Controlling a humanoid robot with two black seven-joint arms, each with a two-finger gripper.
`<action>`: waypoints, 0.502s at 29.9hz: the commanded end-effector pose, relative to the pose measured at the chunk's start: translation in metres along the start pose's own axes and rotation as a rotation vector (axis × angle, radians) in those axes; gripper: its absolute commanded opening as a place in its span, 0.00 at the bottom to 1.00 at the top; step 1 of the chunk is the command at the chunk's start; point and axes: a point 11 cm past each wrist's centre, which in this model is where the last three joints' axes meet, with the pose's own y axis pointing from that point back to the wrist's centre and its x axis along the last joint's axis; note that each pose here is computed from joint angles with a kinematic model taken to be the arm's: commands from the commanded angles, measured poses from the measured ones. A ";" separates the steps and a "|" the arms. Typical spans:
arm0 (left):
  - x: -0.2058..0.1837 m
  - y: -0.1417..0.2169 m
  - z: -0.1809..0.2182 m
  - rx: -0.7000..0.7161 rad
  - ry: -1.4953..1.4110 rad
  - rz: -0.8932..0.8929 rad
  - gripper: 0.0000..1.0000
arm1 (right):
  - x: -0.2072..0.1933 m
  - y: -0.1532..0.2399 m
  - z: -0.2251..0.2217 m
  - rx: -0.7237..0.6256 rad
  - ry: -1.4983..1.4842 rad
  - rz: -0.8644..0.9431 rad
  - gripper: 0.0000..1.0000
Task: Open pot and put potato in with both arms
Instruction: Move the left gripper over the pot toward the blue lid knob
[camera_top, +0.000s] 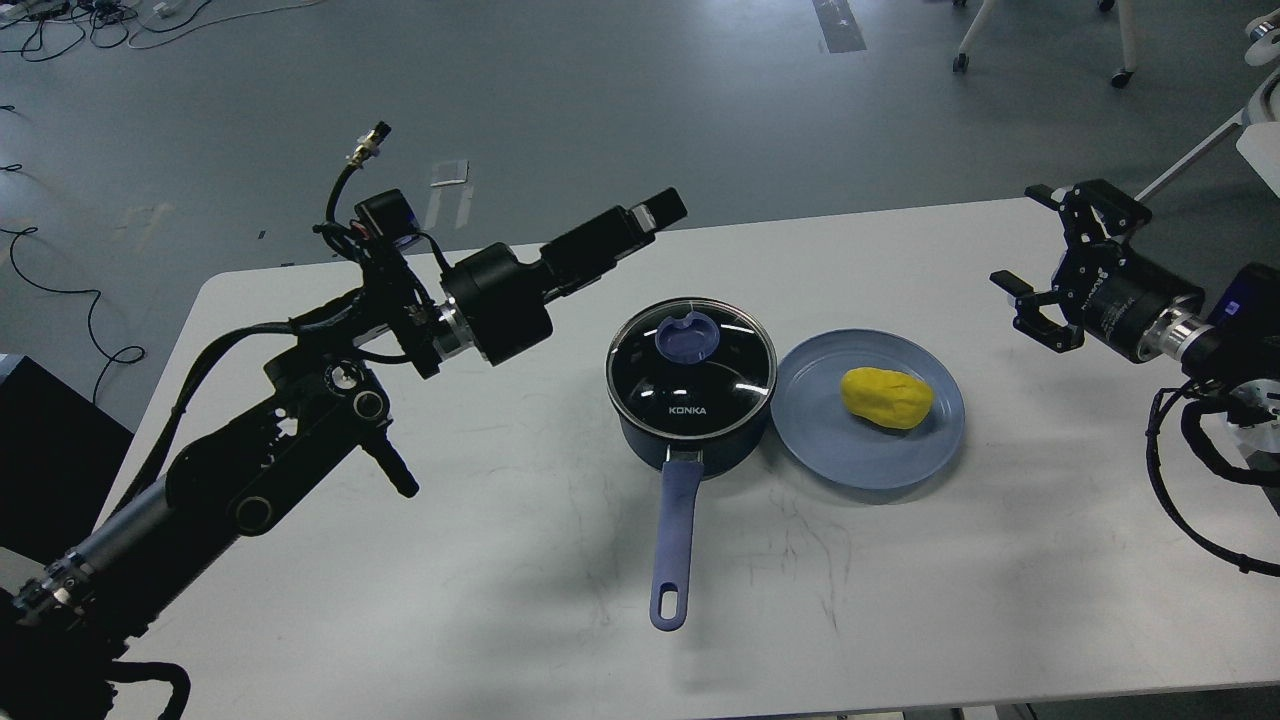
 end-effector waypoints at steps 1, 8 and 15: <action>-0.001 -0.017 -0.006 0.071 -0.334 -0.156 0.98 | 0.000 0.001 0.002 -0.005 -0.003 0.001 0.98; -0.012 -0.033 -0.043 0.181 -0.551 -0.272 0.98 | 0.001 0.001 0.001 -0.003 0.000 0.002 0.98; -0.035 -0.028 -0.056 0.202 -0.594 -0.365 0.98 | 0.002 0.002 0.003 -0.005 0.000 0.006 0.98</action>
